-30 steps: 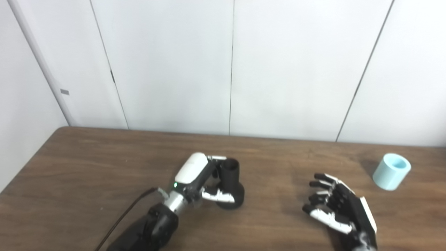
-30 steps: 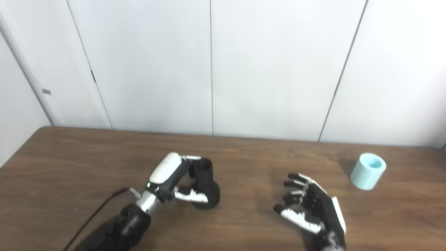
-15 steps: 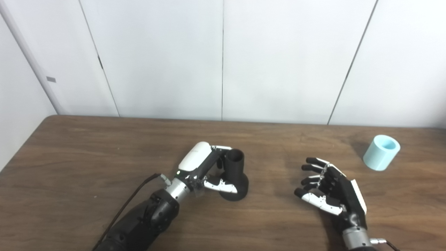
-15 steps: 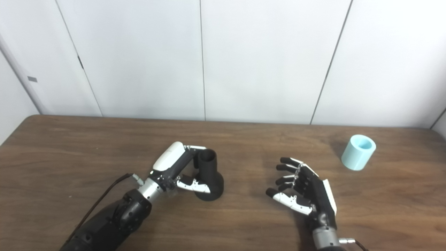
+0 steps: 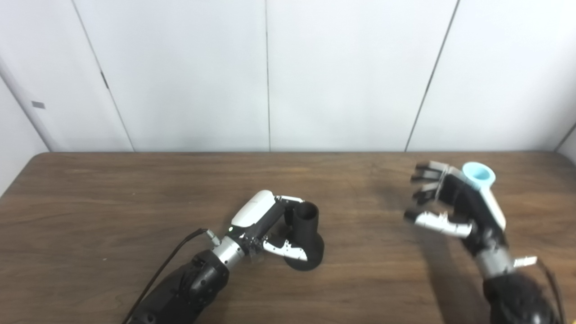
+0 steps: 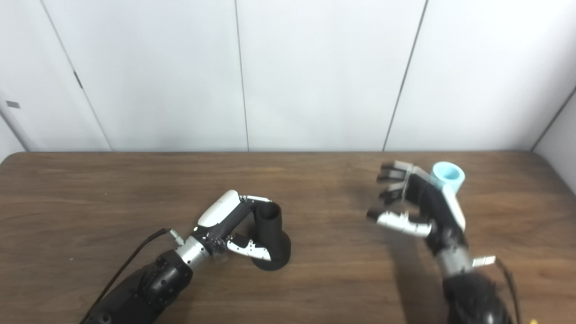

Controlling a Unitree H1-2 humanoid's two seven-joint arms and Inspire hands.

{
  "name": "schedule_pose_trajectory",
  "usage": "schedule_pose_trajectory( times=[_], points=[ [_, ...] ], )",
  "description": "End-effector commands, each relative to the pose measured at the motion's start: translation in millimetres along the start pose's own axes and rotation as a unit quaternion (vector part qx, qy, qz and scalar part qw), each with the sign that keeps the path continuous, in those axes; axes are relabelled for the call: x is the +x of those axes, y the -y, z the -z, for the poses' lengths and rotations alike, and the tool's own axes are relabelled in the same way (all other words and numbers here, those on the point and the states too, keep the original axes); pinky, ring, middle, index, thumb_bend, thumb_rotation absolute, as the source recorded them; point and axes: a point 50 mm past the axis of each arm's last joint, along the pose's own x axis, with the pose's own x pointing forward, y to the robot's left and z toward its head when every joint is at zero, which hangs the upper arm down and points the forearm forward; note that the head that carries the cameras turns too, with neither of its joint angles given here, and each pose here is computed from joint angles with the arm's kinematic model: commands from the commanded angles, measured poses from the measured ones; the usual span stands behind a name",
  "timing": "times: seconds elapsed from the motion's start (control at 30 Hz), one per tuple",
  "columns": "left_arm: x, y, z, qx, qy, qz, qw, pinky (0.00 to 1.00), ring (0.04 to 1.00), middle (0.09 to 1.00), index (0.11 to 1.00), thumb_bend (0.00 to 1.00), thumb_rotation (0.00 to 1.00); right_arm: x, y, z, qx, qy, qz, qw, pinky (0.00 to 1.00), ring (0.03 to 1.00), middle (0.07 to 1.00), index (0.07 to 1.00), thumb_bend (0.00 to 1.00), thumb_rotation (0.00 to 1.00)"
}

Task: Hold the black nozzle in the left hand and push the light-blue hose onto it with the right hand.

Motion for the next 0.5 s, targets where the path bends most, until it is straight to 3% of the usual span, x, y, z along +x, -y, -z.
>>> schedule_pose_trajectory(
  times=[0.0,0.1,0.2,0.27,0.4,0.47],
  points=[
    [-57,78,20,-0.029,-0.104,0.152,0.983,0.43,0.429,0.477,0.506,0.5,0.0,29,6,-55,-0.048,0.075,0.016,0.996,0.41,0.51,0.633,0.669,0.72,0.07],
    [-59,82,19,-0.039,-0.096,0.16,0.982,0.42,0.424,0.476,0.509,0.5,0.0,45,12,-89,-0.094,0.085,0.027,0.992,0.42,0.523,0.634,0.662,0.71,0.01],
    [-63,84,19,-0.039,-0.093,0.167,0.981,0.43,0.43,0.47,0.512,0.5,0.0,57,20,-111,-0.114,0.082,0.025,0.99,0.39,0.53,0.655,0.666,0.7,0.0],
    [-66,83,21,-0.037,-0.086,0.168,0.981,0.42,0.429,0.47,0.514,0.5,0.0,63,24,-122,-0.145,0.076,0.033,0.986,0.44,0.552,0.672,0.664,0.72,0.01],
    [-74,79,28,-0.034,-0.089,0.168,0.981,0.42,0.417,0.478,0.511,0.5,0.0,71,35,-133,-0.159,0.058,0.057,0.984,0.5,0.561,0.695,0.68,0.74,0.0],
    [-76,75,30,-0.029,-0.092,0.165,0.982,0.42,0.416,0.478,0.512,0.5,0.0,76,46,-131,-0.172,0.046,0.067,0.982,0.55,0.623,0.73,0.702,0.75,0.0]
  ],
)
